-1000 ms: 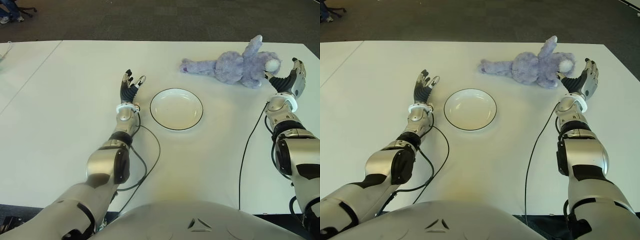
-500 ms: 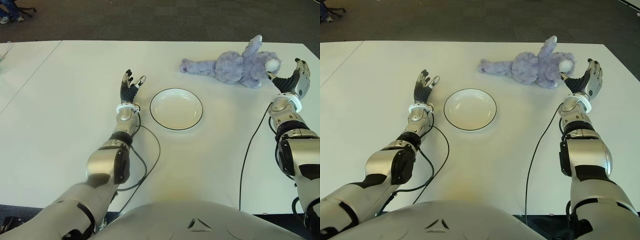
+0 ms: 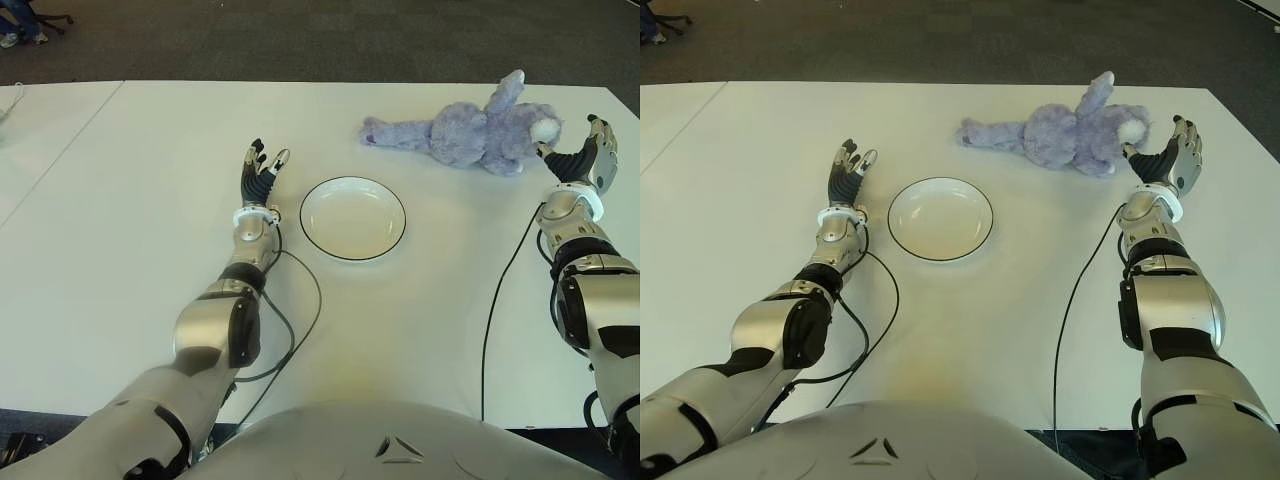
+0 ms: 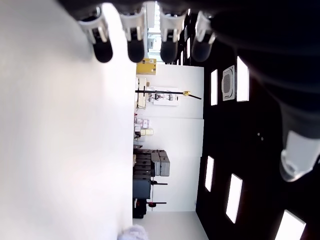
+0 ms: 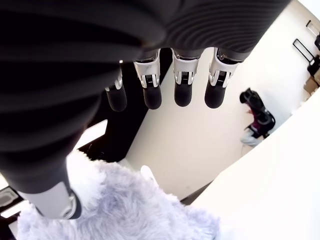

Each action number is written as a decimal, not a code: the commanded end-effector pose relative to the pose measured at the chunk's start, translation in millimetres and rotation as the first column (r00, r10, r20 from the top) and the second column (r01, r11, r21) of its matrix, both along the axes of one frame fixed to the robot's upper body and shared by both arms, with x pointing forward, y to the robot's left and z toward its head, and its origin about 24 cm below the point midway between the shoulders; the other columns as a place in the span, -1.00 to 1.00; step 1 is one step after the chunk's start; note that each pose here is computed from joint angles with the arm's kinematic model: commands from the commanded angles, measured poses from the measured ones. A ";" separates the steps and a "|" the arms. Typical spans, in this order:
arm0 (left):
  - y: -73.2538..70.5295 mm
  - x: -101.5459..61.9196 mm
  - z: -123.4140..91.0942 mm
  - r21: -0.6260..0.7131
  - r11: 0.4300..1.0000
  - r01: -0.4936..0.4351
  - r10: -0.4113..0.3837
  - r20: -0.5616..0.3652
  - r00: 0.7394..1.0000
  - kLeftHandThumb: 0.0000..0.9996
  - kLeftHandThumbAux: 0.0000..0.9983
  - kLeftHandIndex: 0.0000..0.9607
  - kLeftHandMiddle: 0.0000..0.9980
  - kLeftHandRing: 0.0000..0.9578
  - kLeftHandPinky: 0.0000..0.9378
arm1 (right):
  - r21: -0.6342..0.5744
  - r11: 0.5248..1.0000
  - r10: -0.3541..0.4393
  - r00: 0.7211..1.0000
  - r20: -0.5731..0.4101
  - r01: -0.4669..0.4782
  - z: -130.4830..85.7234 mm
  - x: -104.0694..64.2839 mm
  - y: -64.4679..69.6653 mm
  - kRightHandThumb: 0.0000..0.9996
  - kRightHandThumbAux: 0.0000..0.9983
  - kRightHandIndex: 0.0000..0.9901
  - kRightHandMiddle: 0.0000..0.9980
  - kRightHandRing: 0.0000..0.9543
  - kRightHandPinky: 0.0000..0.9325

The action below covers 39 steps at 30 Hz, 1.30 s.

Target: Put the doll into the plate.

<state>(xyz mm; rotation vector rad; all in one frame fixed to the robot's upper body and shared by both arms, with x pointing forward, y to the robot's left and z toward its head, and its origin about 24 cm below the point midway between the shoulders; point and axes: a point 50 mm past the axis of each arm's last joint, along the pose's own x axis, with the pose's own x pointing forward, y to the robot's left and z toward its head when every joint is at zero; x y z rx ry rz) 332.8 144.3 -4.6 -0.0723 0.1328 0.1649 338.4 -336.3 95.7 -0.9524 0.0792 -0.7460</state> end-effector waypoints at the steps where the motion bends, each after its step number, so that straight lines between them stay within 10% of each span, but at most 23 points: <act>1: -12.9 -64.8 -80.3 -0.060 0.998 -0.009 -0.017 -0.422 0.907 -1.00 0.17 -1.00 -0.90 -0.89 -0.95 | 0.032 0.999 0.018 1.000 -0.007 -0.018 0.9 6.2 7.4 -0.26 0.30 -0.85 -1.00 -1.00 -0.89; 22: -13.4 -65.7 -80.5 -0.061 0.998 0.005 -0.029 -0.413 0.910 -1.00 0.32 -1.00 -0.88 -0.88 -0.95 | 0.009 0.997 0.078 0.996 -0.039 -0.078 -16.4 12.2 36.3 0.38 0.31 -0.78 -0.90 -0.86 -0.69; 39: -16.0 -65.4 -80.3 -0.052 0.999 0.017 -0.037 -0.415 0.909 -1.00 0.30 -1.00 -0.89 -0.89 -0.95 | 0.010 0.992 0.128 0.988 -0.082 -0.127 -22.9 16.3 50.3 0.53 0.30 -0.78 -0.91 -0.80 -0.64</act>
